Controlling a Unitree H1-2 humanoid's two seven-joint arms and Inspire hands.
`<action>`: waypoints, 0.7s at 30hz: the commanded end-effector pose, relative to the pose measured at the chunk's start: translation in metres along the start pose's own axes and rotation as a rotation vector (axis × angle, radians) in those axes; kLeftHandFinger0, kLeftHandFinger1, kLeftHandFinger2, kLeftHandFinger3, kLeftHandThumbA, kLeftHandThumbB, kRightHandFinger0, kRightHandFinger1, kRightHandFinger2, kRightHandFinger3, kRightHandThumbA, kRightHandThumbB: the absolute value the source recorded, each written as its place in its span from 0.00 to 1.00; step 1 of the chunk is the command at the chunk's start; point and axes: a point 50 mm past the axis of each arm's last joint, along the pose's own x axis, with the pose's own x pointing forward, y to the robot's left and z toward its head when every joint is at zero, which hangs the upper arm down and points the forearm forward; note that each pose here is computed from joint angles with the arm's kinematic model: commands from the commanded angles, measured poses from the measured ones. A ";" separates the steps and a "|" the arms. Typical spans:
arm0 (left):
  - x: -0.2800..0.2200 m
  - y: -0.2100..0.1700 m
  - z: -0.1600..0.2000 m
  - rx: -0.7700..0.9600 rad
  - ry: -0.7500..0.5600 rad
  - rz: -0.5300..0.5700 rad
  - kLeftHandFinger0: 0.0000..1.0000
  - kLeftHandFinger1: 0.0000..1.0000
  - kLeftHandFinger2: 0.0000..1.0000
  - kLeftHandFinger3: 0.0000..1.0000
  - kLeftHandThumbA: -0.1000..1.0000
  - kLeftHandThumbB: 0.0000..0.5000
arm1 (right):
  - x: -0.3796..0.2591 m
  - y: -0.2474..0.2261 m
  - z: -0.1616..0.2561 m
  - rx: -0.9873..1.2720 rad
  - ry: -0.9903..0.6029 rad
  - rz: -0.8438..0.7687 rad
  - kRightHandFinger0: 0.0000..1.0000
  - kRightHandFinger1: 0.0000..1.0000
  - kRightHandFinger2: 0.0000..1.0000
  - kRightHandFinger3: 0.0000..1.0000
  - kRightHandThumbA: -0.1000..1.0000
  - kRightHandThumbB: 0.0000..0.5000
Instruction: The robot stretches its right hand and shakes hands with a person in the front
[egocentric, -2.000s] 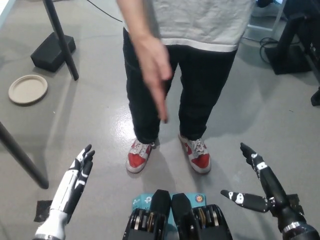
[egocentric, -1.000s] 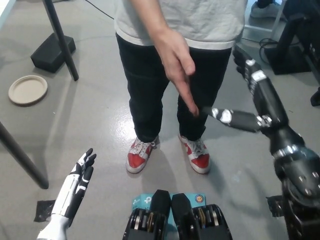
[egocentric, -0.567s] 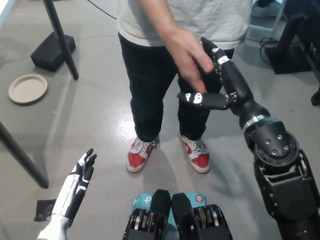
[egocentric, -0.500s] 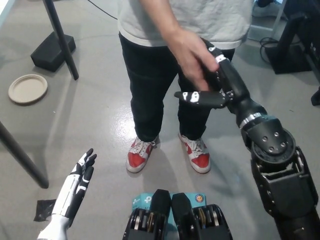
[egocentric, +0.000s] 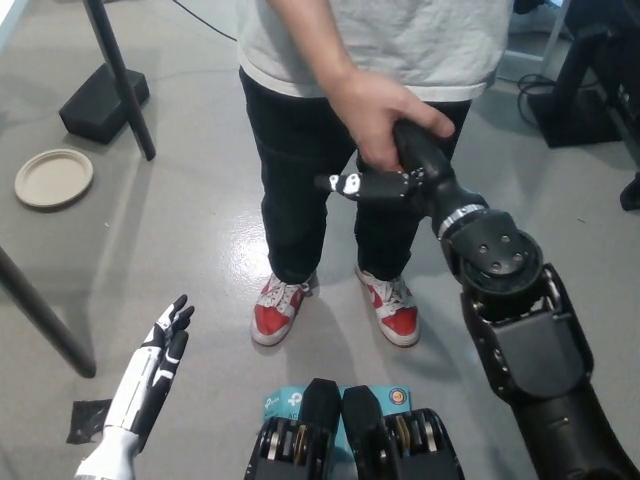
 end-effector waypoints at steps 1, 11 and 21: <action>0.004 0.001 0.014 0.004 -0.060 -0.001 1.00 1.00 1.00 1.00 1.00 0.11 | 0.017 0.005 0.031 -0.049 -0.074 -0.050 1.00 1.00 1.00 1.00 0.65 0.61; 0.005 0.002 0.013 0.012 -0.057 0.002 1.00 1.00 1.00 1.00 1.00 0.15 | 0.009 0.000 0.030 -0.102 -0.105 -0.110 1.00 1.00 1.00 1.00 0.38 0.46; 0.006 0.002 0.014 0.010 -0.056 -0.002 1.00 1.00 1.00 1.00 1.00 0.12 | -0.030 -0.006 0.061 -0.101 -0.239 -0.115 1.00 1.00 1.00 1.00 0.40 0.47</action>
